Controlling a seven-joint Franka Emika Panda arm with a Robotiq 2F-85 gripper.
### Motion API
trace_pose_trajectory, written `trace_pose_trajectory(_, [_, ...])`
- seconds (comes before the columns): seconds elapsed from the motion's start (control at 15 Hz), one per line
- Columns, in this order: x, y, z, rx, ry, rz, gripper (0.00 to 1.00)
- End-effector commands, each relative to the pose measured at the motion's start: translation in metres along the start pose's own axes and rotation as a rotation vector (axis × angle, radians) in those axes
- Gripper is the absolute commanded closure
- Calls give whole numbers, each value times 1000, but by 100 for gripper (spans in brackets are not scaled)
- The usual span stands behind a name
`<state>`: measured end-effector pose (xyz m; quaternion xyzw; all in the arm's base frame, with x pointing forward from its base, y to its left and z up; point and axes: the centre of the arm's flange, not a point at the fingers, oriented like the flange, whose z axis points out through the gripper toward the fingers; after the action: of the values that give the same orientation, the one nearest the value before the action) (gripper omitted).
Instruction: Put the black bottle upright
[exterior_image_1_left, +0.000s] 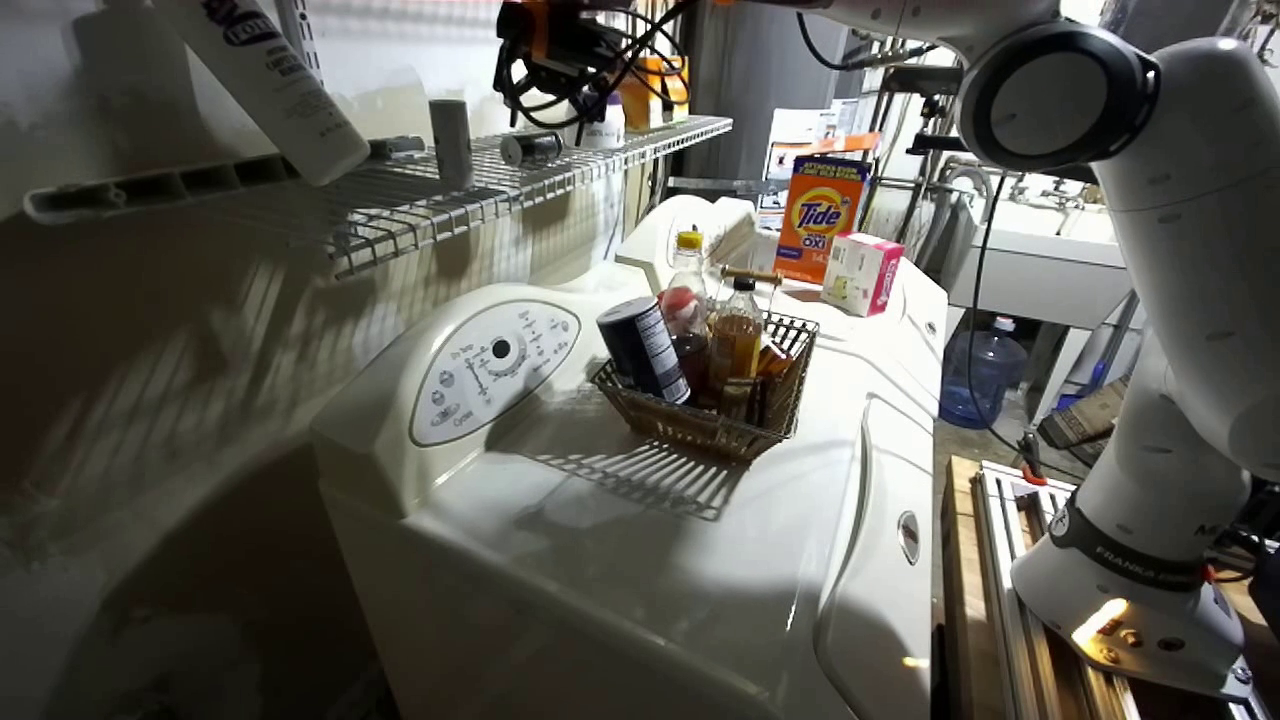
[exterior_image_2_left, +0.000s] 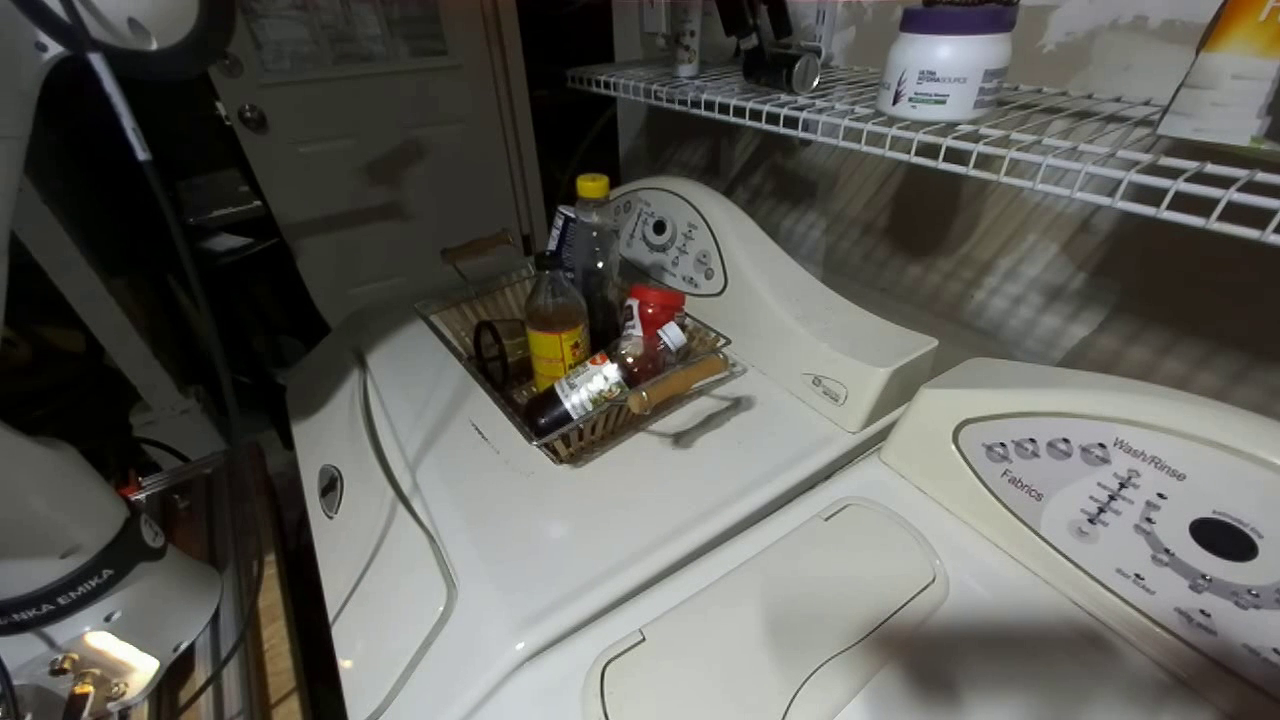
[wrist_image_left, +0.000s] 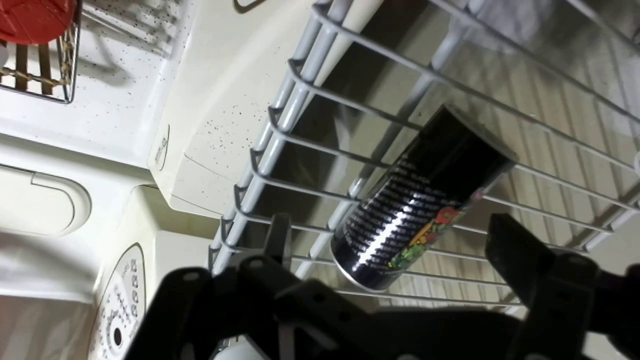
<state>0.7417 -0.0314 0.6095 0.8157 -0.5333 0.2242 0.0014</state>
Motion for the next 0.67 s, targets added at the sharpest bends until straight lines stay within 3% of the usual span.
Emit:
trace_pose_trajectory(0.0, [13, -23, 0, 10, -39, 27, 0])
trace_pose_trajectory(0.33, [11, -25, 9, -10, -58, 27, 1])
trace_pose_trajectory(0.47, [11, -25, 12, -17, -64, 27, 26])
trace_pose_trajectory(0.6, [11, -24, 15, -26, -68, 32, 40])
